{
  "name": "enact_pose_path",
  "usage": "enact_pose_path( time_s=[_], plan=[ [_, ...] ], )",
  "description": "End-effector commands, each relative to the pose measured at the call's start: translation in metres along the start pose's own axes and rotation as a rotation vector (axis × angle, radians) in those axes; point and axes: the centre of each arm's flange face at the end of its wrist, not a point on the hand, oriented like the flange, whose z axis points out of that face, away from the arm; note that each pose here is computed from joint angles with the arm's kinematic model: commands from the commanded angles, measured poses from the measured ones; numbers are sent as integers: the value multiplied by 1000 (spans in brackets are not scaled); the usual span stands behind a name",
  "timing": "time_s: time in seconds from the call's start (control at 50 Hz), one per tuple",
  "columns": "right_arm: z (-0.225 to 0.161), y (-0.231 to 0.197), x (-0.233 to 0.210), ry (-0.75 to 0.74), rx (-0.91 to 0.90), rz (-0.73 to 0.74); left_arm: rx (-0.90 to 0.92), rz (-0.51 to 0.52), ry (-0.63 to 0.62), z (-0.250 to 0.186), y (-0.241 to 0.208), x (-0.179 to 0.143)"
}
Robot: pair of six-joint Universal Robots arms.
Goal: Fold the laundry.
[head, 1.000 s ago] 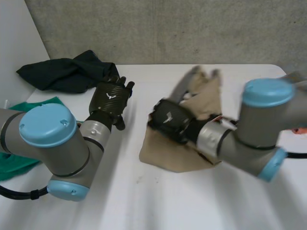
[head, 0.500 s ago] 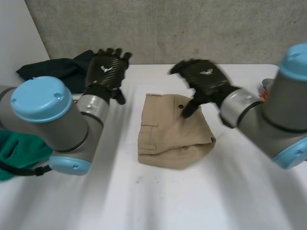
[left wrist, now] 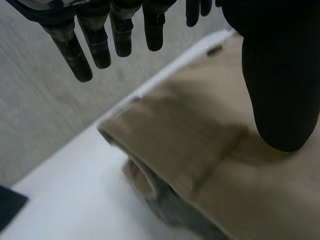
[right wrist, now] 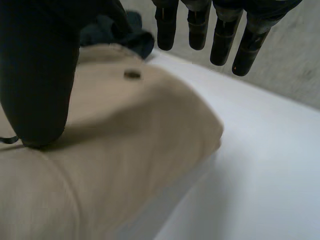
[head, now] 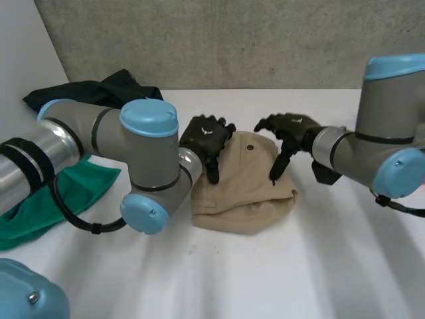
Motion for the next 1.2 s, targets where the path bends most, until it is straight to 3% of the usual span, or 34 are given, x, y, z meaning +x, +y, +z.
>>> enact_pose_path(
  time_s=[0.02,0.18,0.46,0.62,0.74,0.9,1.06,1.2],
  plan=[
    [16,35,1,-12,-93,-43,-142,12,12,-3,27,5],
    [18,65,0,-11,-173,-204,-247,24,39,-5,52,12],
    [22,74,4,61,-33,-323,-268,112,17,-8,53,10],
    [-13,11,1,109,124,-315,-59,72,-35,-26,-19,-4],
    [-34,-5,0,136,157,-308,167,10,-68,-49,-75,-20],
    [-67,15,-20,112,115,-273,289,15,111,-77,-102,-16],
    [-67,76,-59,28,147,-310,207,4,287,-82,-80,-13],
    [-50,107,-67,30,219,-359,181,-8,316,-83,-75,-15]
  ],
)
